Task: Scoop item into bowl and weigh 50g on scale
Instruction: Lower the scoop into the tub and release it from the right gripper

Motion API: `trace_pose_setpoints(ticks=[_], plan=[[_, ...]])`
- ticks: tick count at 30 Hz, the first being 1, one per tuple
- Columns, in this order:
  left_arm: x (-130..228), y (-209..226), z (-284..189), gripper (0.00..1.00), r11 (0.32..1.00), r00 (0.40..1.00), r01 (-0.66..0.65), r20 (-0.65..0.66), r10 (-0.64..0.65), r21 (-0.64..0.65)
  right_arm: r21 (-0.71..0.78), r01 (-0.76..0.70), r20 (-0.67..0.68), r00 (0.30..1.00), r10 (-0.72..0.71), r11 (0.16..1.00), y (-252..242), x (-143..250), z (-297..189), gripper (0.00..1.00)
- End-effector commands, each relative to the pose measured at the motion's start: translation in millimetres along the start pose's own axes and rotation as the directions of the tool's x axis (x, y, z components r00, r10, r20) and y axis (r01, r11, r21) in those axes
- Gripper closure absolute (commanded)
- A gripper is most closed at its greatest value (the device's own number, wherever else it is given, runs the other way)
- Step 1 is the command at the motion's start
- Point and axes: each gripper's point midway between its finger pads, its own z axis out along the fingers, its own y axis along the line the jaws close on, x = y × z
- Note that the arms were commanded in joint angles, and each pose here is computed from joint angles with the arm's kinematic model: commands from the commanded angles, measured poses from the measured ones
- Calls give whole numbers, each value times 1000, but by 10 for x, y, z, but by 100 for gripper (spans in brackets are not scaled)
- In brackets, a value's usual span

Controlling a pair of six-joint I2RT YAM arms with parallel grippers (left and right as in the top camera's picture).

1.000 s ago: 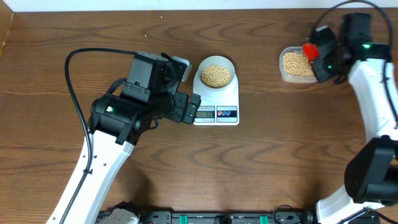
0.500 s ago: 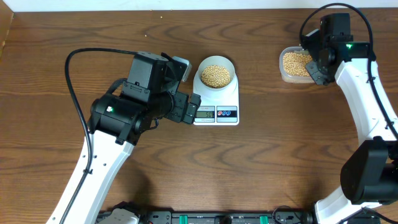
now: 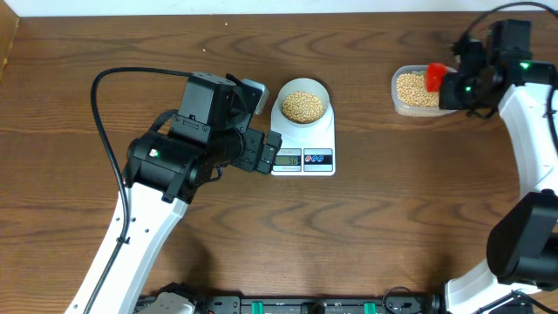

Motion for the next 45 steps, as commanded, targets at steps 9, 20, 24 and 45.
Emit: trace_pose_setpoints(ticks=[9,20,24,45], plan=[[-16,30,-2,2,1000,1000,-14,2,14,-12,-45,-398,-68,916,395,916,80,230,99,50],[-16,30,-2,2,1000,1000,-14,2,14,-12,-84,-528,17,847,531,845,15,-24,86,1],[-16,30,-2,2,1000,1000,-14,2,14,-12,-95,-572,22,817,577,814,17,-57,81,1],[-16,30,-2,2,1000,1000,-14,2,14,-12,-256,-154,324,916,235,954,501,-231,-1511,1]])
